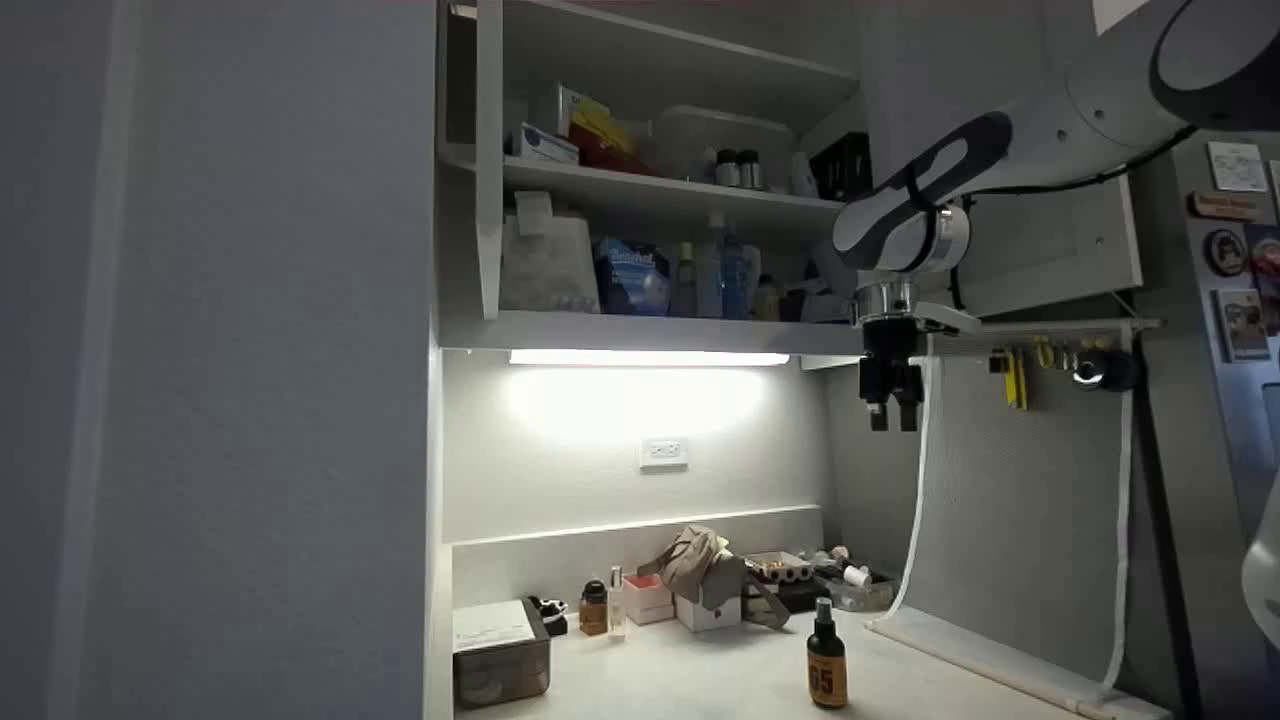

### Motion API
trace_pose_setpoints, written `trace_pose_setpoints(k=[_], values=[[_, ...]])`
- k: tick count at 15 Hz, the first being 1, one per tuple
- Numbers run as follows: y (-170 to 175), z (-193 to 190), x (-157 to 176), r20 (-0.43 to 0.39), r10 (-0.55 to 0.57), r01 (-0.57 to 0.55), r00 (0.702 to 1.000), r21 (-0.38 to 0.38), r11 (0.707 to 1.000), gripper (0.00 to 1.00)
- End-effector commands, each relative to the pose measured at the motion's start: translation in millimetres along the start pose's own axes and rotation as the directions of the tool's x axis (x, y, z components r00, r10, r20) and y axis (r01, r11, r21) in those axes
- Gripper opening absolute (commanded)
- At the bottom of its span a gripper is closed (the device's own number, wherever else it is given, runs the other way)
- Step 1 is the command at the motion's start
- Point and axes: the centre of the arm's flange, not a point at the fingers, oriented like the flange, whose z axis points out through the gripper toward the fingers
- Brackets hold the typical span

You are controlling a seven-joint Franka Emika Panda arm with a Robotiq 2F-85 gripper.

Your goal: Close the right cupboard door and take the transparent flag off the hanger

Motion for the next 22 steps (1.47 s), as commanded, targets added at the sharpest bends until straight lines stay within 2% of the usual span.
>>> trace_pose_setpoints(k=[1, 9, 15, 22], values=[[0, 0, 0, 0.0, 0.0, 0.0, 1.0, 0.0, 1.0, 1.0], [0, 0, 0, 0.0, 0.0, 0.0, 1.0, 0.0, 1.0, 1.0], [-50, -33, -44, -0.008, -0.074, 0.073, 0.997, -0.033, 0.997, 1.0], [-104, -81, -130, -0.007, -0.16, 0.159, 0.987, -0.079, 0.984, 1.0]])
